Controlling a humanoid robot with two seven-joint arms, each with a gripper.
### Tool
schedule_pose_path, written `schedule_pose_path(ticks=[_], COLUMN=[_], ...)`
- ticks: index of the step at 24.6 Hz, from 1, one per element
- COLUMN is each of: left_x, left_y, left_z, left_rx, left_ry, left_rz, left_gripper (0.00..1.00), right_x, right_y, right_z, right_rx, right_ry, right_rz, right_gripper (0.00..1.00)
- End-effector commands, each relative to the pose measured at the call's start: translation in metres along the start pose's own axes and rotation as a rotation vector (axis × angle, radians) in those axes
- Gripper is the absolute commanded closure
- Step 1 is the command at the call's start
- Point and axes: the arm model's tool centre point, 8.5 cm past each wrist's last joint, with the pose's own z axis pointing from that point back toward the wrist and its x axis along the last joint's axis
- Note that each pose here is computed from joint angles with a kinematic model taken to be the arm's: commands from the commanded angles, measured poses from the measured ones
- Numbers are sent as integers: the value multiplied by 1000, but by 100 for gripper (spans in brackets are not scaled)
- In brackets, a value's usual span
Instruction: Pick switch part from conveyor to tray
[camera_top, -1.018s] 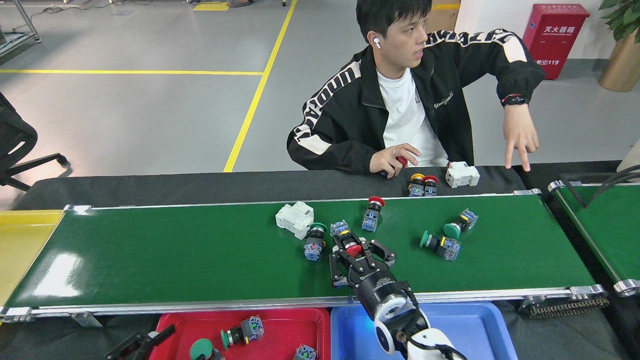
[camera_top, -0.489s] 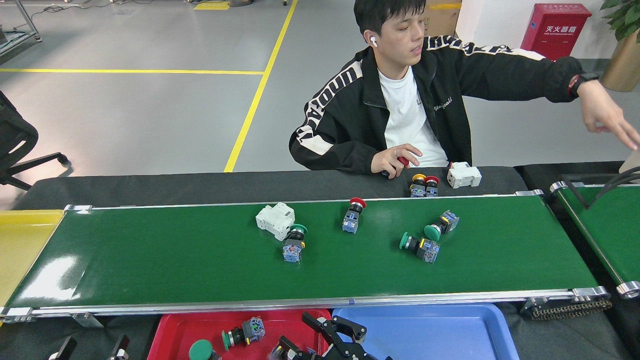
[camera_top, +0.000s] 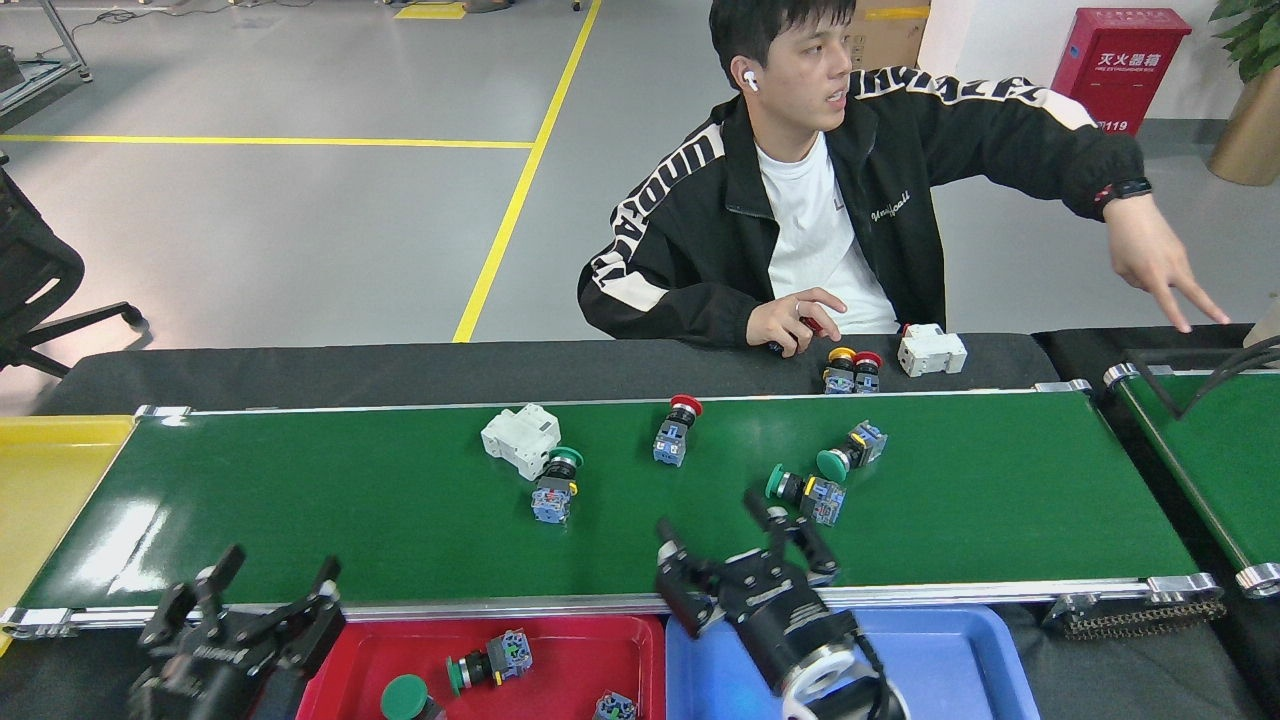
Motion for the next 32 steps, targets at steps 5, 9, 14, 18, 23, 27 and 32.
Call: schedule_pose_path(ticks=[5, 9, 14, 18, 23, 27, 32], left_x=[5, 16, 26, 19, 9, 5, 2], left_y=[2, 14, 17, 29, 32, 24, 15], left_z=[-41, -61, -87, -105, -114, -113, -111], left_rx=[-37, -33, -63, -58, -87, -121, -149], left_ry=[7, -30, -27, -10, 8, -24, -15], left_rz=[0, -16, -32, -42, -76, -130, -114], left_gripper=[0, 0, 0, 0, 7, 53, 93], right_x=[-30, -27, 21, 68, 90, 101, 110], right_y=[18, 24, 27, 39, 45, 59, 54], right_z=[54, 60, 4, -56, -96, -96, -98], right_rx=[-76, -69, -32, 35, 98, 139, 112], right_ry=[61, 54, -39, -64, -94, -138, -233], right_rz=[38, 41, 48, 75, 158, 188, 179], right_gripper=[2, 2, 2, 2, 3, 27, 87])
